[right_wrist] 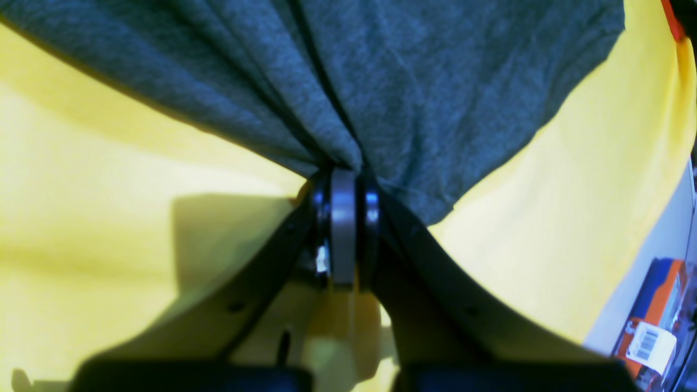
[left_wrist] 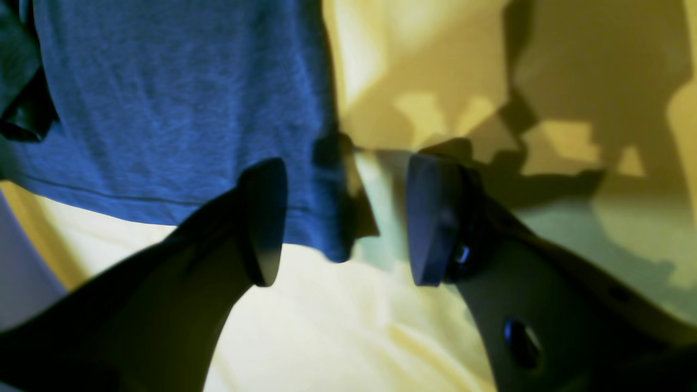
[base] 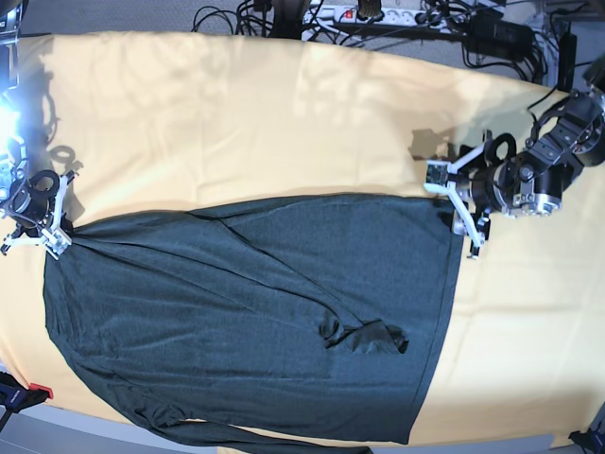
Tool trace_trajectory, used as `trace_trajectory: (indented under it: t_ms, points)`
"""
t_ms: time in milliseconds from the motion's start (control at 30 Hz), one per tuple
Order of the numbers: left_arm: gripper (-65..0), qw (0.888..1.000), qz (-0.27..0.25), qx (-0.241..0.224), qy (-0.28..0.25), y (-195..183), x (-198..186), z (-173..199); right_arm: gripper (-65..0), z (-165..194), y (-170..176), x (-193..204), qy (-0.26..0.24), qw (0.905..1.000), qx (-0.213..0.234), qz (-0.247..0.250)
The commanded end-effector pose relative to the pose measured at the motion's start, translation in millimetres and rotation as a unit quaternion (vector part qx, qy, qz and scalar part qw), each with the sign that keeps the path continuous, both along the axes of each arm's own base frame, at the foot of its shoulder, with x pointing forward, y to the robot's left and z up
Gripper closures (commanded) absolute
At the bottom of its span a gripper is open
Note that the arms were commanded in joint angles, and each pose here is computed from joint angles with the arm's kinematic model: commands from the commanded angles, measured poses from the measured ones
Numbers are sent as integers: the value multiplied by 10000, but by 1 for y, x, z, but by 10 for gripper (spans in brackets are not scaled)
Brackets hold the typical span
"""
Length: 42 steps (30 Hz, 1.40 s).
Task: Fold the T-shirt properly
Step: 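Grasp the shirt edge at the shoulder with the left gripper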
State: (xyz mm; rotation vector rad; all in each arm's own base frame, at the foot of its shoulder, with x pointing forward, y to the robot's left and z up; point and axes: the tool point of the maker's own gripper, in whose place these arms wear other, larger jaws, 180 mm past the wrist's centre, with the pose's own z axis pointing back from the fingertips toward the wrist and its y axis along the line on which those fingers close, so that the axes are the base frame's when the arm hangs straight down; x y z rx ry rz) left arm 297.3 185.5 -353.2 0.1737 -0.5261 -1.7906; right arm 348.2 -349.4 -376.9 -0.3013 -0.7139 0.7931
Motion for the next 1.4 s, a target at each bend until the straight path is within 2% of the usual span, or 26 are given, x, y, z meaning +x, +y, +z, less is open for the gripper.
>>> trace_trajectory:
  t_ms: [0,200,367,533,833,1000,1167,1200,1300,1333,1367]
  points:
    - [-355,9993,84,318,-177,17,10,2,0,17,-18,7,-146,9994,-278,-110]
    - [-355,9989,174,327,-281,20,27,4,0,17,-18,7,-143,9995,-277,-109]
    - [-355,9977,246,226,-585,18,46,22,0,17,-18,7,-145,9995,-275,-107]
    - [-355,9984,303,12,-481,13,46,26,0,17,-18,7,-146,9994,-278,-109]
    - [-355,9984,409,-302,-241,15,47,13,0,17,-18,8,-150,9995,-271,-106]
    - [-353,9976,421,-478,-254,1,52,8,0,17,-18,7,-146,9995,-273,-108]
    - [-248,9945,482,-716,-588,-13,66,17,0,17,-18,7,-143,9995,-274,-105]
    - [-214,9943,478,-722,-617,-14,68,19,0,17,-18,7,-144,9995,-274,-107]
    - [-37,9937,489,-697,-727,-13,76,27,0,17,-18,7,-147,9995,-275,-105]
    - [0,9934,497,-685,-770,-12,79,30,0,17,-18,7,-147,9995,-271,-105]
    - [0,9931,503,-676,-811,-12,81,32,0,17,-18,7,-149,9995,-272,-105]
